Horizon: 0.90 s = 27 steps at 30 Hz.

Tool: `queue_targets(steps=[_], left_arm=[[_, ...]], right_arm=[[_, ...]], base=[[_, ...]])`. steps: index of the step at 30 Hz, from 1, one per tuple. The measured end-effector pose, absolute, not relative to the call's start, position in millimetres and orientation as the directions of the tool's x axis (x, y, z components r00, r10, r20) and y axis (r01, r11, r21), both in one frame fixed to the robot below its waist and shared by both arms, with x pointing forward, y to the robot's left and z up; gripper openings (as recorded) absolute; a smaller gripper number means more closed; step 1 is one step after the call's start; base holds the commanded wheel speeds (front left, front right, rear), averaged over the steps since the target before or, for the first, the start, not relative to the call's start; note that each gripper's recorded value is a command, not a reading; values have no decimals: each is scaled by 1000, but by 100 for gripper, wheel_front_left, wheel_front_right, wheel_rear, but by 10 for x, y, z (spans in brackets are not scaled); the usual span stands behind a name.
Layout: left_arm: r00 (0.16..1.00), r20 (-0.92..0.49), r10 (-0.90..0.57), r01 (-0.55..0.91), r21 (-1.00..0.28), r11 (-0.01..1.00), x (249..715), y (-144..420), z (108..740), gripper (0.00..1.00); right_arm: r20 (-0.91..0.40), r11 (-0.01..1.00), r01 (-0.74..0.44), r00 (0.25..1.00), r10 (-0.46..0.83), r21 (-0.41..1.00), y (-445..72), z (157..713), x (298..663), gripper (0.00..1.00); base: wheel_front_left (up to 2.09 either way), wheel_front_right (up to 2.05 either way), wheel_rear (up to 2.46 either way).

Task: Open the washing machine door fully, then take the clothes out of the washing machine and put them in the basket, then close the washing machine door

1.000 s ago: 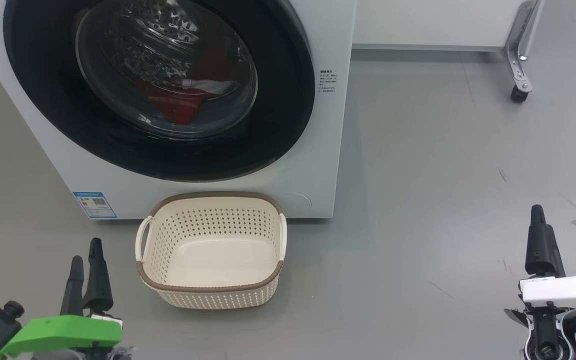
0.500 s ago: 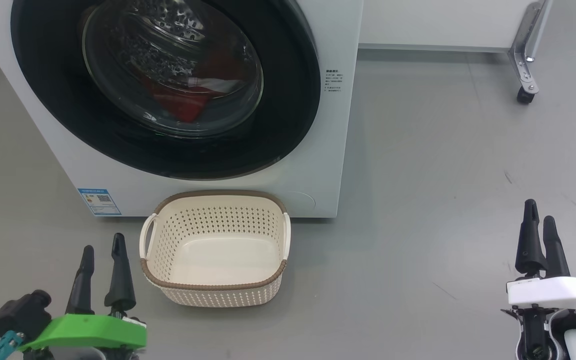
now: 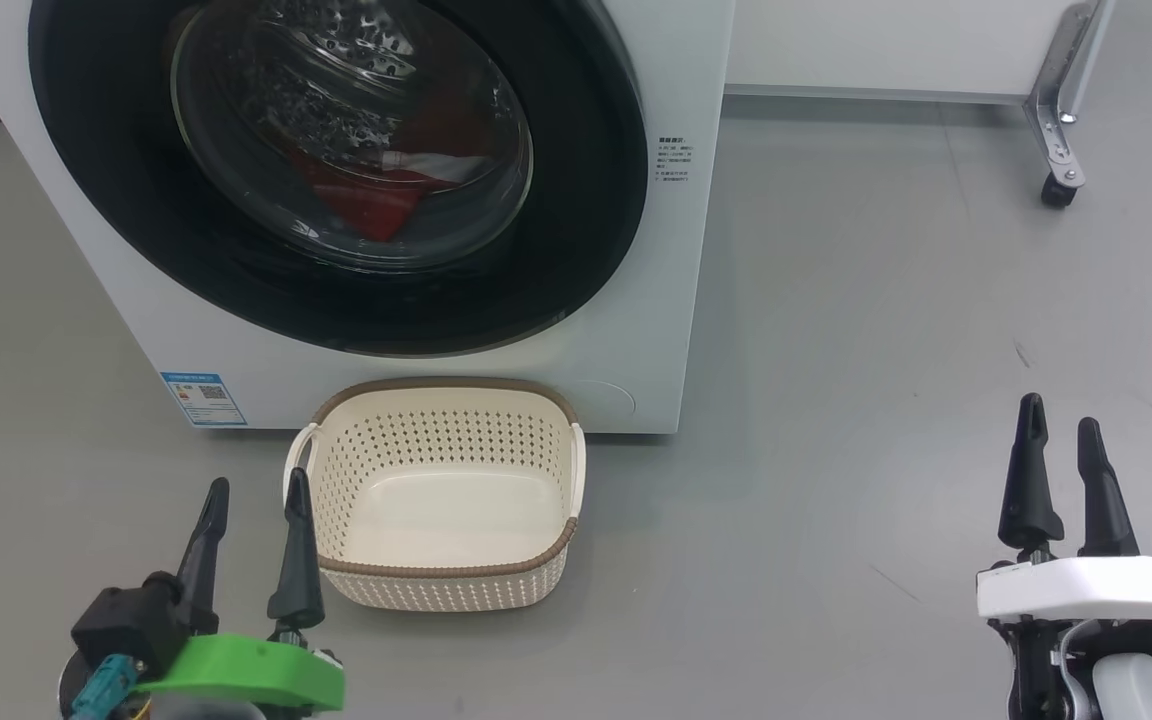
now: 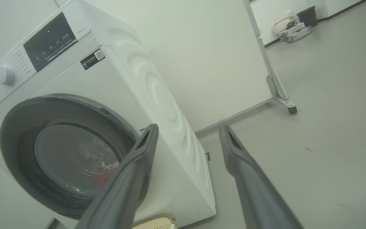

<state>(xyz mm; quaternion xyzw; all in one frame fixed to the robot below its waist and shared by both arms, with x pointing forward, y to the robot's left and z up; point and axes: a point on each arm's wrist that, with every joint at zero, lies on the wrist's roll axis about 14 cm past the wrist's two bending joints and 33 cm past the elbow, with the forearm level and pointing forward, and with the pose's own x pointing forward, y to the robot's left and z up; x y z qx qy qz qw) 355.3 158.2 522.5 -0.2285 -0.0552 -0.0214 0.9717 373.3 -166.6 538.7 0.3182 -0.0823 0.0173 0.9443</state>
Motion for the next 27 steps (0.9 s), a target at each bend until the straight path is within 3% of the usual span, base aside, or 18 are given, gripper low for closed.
queue_targets(steps=[8, 27], left_arm=[[995, 93, -28, 61, -374, 925, 3529, 1502, 5132, 100], [999, -36, -35, 22, -321, 947, 3437, 1407, 4749, 100]], right_arm=[[158, 884, -103, 987, 34, 457, -1526, 5324, 3713, 100], [25, 925, -44, 999, 37, 377, -1481, 4925, 3649, 100]], base=[[0, 0, 0], [0, 0, 0]])
